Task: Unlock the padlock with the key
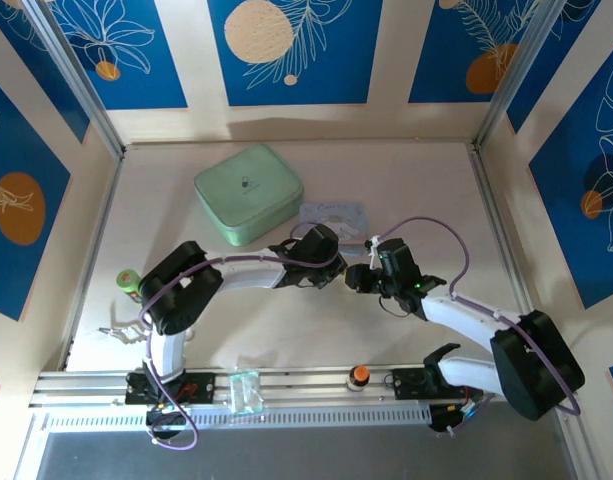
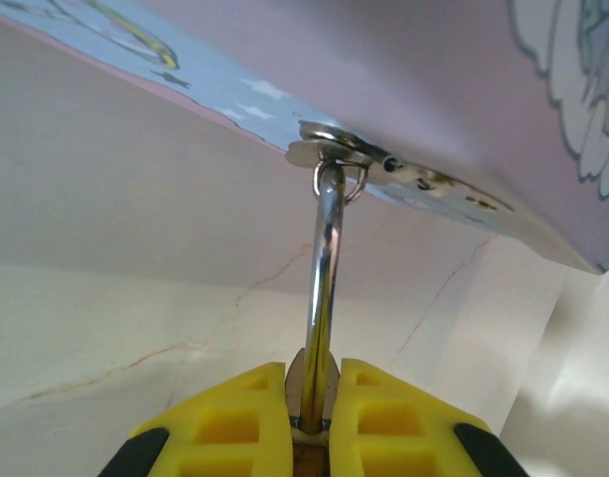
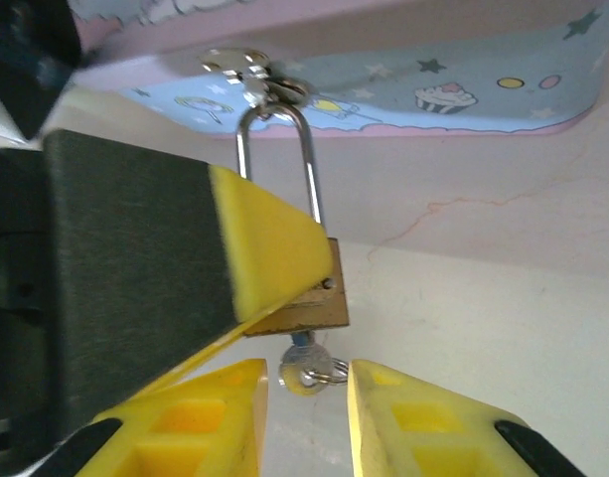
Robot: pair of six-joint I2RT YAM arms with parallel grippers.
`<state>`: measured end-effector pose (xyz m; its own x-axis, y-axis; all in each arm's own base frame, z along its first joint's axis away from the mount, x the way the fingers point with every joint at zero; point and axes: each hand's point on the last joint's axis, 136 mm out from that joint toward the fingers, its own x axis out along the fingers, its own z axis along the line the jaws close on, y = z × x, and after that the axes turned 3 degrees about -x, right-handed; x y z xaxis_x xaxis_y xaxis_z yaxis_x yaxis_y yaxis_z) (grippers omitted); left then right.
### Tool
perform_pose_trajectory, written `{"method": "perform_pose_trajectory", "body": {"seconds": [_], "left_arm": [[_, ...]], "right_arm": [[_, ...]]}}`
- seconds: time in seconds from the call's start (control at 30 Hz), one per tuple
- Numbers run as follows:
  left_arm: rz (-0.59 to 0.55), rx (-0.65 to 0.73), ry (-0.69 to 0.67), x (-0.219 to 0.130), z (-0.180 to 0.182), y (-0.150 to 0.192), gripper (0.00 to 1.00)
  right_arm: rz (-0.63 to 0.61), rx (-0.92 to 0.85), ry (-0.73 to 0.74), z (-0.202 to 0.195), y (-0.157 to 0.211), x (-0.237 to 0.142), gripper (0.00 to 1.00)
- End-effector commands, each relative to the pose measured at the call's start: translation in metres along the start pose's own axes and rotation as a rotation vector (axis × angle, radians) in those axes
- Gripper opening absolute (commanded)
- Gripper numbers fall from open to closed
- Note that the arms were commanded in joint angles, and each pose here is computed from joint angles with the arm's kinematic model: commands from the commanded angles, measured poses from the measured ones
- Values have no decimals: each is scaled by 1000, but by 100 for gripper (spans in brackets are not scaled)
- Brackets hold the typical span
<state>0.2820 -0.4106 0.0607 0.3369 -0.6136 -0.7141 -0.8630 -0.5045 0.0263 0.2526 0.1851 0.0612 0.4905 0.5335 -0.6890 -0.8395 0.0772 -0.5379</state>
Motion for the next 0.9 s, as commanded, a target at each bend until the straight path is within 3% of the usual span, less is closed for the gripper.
{"method": "perform_pose_trajectory", "body": {"seconds": [0.0,0.2,0.63,0.87], "left_arm": [[55,-14,1,-9,0,14,0],[71,-35,10,-9,0,16,0],[118,-51,25,-11,2,28,0],[119,-66,36,-11,13,28,0]], "right_arm": [[7,-47,-41,10,0,4,27],[-25,-30,-77,8,0,6,29],[-53,-47,-134,18,-13,12,13],[36,206,-343,16,-14,6,9]]}}
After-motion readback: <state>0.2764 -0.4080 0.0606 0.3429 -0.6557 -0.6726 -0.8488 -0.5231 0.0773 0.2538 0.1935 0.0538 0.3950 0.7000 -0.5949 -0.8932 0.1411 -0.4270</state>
